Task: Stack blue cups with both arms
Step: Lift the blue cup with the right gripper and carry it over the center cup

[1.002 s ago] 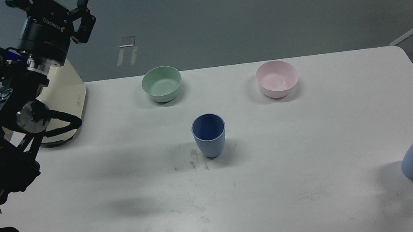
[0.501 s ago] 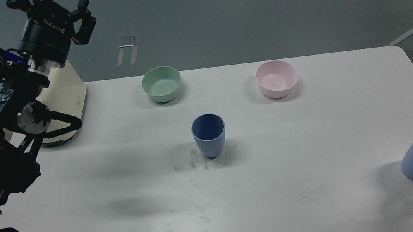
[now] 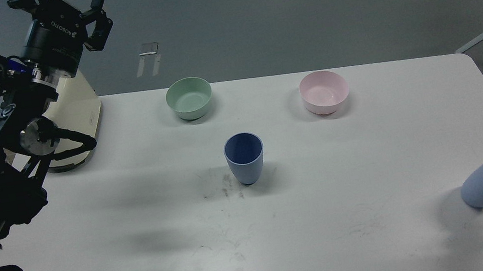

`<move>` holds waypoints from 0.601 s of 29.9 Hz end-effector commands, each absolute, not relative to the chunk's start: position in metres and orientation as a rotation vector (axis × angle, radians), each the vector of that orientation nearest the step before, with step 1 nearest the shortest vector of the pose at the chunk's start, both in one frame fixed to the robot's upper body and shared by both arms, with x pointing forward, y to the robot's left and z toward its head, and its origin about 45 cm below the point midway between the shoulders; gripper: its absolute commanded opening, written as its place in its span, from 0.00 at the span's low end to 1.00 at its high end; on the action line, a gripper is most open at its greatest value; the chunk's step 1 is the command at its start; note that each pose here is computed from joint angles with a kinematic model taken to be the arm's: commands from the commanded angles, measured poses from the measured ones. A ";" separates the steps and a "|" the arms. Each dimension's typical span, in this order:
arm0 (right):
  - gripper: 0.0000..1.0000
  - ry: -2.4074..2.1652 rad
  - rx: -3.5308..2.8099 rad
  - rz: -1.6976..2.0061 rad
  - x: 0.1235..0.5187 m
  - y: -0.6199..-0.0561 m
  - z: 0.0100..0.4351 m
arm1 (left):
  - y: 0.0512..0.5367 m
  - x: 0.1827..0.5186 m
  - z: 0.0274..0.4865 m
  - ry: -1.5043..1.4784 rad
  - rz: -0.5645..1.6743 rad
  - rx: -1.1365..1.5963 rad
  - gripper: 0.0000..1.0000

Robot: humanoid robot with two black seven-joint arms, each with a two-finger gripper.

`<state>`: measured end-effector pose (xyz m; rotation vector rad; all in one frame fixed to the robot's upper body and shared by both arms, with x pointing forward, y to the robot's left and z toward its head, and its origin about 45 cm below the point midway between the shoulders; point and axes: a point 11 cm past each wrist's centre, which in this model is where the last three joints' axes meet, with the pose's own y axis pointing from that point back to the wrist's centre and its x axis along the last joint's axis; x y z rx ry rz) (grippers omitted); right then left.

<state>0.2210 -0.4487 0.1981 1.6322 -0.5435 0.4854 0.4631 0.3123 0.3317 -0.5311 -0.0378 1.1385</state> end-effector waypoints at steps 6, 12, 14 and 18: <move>0.00 -0.749 1.619 0.674 0.281 -0.449 0.269 | 0.312 0.463 0.333 -0.042 1.138 -0.531 0.98; 0.00 -0.942 1.663 0.921 0.340 -0.419 0.359 | 0.311 0.464 0.336 -0.045 1.134 -0.534 0.98; 0.00 -0.940 1.721 0.984 0.353 -0.392 0.366 | 0.312 0.464 0.336 -0.046 1.134 -0.533 0.98; 0.00 -0.875 1.782 1.086 0.377 -0.339 0.377 | 0.312 0.464 0.336 -0.046 1.134 -0.533 0.98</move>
